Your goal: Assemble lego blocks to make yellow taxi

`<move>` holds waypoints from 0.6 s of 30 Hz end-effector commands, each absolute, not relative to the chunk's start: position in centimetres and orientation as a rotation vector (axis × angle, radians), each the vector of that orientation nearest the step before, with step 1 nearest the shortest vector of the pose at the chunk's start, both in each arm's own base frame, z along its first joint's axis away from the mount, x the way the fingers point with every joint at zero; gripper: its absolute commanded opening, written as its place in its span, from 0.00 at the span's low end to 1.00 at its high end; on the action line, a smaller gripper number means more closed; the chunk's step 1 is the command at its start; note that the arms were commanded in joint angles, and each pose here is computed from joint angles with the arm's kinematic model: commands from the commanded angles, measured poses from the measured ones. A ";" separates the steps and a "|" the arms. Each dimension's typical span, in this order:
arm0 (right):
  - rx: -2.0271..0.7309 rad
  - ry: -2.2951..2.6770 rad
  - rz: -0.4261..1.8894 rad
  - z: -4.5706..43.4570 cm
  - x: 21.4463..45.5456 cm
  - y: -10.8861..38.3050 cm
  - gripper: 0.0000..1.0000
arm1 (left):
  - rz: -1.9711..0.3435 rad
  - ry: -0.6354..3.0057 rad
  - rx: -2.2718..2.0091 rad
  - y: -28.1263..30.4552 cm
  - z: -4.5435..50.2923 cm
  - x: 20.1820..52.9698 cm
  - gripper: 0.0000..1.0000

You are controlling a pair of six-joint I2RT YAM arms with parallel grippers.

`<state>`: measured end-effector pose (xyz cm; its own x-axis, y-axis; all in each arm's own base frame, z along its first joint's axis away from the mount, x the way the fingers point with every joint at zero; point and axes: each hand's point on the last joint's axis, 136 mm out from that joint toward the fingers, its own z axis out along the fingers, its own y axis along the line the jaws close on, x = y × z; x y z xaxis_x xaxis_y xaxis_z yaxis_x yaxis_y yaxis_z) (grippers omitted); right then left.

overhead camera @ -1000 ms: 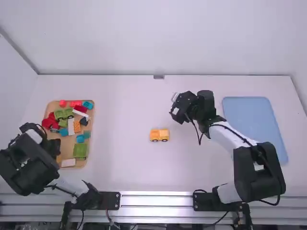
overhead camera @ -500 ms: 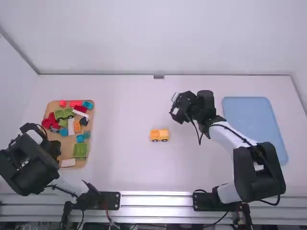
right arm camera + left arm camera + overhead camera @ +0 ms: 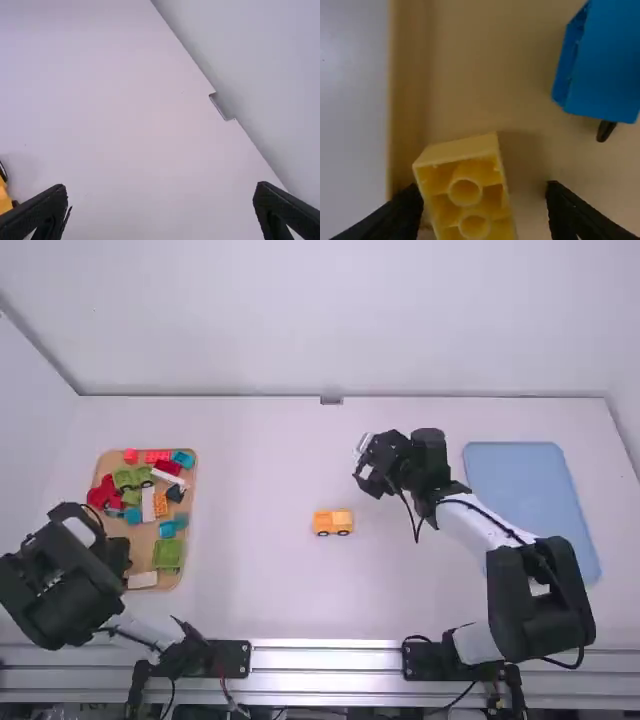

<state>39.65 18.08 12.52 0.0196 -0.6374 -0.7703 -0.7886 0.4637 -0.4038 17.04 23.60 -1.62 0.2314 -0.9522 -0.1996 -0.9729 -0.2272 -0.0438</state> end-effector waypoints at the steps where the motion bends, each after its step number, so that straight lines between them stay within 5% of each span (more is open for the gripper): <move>1: -1.247 1.688 0.193 12.2 39.5 18.2 0.99 | 0.215 1.836 -2.339 23.5 -1.5 16.7 0.59; 3: -1.247 1.689 0.195 12.2 39.5 18.2 0.98 | 0.223 1.834 -2.340 23.5 -1.5 16.6 0.56; 8: -1.245 1.691 0.196 12.2 39.5 18.2 0.98 | 0.215 1.833 -2.335 23.6 -1.5 16.7 0.28; 18: -1.248 1.698 0.199 12.0 39.4 18.3 0.99 | 0.173 1.853 -2.320 23.3 -1.5 17.2 0.24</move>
